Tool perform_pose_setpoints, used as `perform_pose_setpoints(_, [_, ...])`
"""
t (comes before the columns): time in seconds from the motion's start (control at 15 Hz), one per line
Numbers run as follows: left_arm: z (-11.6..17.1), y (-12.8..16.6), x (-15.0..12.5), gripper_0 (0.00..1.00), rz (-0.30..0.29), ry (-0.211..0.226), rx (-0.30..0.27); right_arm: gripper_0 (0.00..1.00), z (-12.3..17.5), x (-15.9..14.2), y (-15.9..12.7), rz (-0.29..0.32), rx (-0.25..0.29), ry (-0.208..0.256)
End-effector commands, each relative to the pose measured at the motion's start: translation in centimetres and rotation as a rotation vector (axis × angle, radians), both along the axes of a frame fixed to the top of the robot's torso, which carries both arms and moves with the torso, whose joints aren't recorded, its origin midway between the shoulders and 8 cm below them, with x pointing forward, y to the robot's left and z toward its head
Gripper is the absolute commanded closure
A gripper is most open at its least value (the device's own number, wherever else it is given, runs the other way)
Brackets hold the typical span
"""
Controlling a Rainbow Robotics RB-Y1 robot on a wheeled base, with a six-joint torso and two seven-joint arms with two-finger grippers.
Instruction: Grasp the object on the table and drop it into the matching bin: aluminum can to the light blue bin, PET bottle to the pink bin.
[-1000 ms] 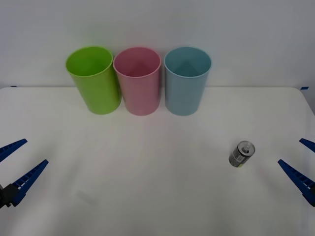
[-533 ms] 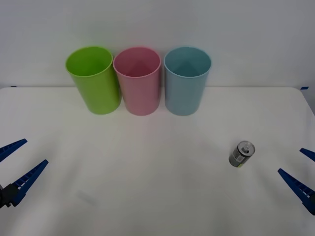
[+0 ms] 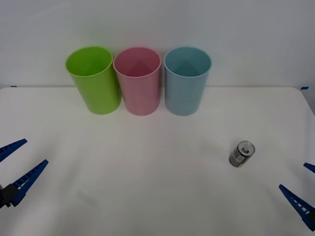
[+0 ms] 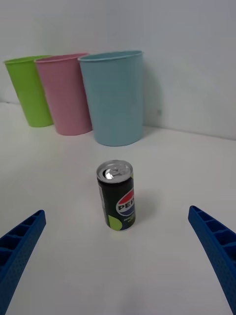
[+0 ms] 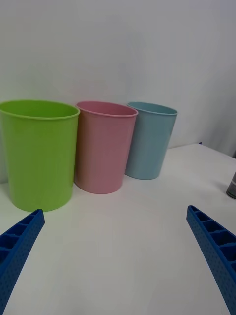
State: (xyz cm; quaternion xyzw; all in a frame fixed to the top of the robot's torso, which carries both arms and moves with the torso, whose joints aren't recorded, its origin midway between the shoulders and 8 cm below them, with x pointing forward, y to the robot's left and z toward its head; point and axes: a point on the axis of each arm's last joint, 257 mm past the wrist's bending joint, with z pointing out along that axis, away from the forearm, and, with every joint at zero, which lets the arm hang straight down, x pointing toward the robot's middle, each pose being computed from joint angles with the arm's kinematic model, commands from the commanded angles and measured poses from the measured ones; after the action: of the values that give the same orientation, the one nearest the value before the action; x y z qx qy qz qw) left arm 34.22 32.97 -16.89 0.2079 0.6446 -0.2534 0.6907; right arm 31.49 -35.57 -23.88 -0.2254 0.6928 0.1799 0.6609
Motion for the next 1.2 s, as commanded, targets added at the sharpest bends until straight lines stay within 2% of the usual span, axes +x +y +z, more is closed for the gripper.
perform_pose_setpoints(0.07, [0.0,0.0,0.0,0.00,0.000,0.000,0.000,0.00,-2.0,0.0,-0.1,0.001,-0.021,0.002])
perform_pose_setpoints(0.47, [0.0,0.0,0.0,0.00,0.000,0.000,0.000,0.00,-5.5,0.7,1.1,0.016,0.017,0.051])
perform_pose_setpoints(0.73, [0.0,0.0,0.0,0.00,0.000,0.000,0.000,0.00,-6.4,2.4,2.3,0.020,0.039,0.038])
perform_pose_setpoints(1.2, [0.0,0.0,0.0,0.00,0.000,0.000,0.000,0.00,-7.7,6.0,4.5,-0.036,0.040,0.032])
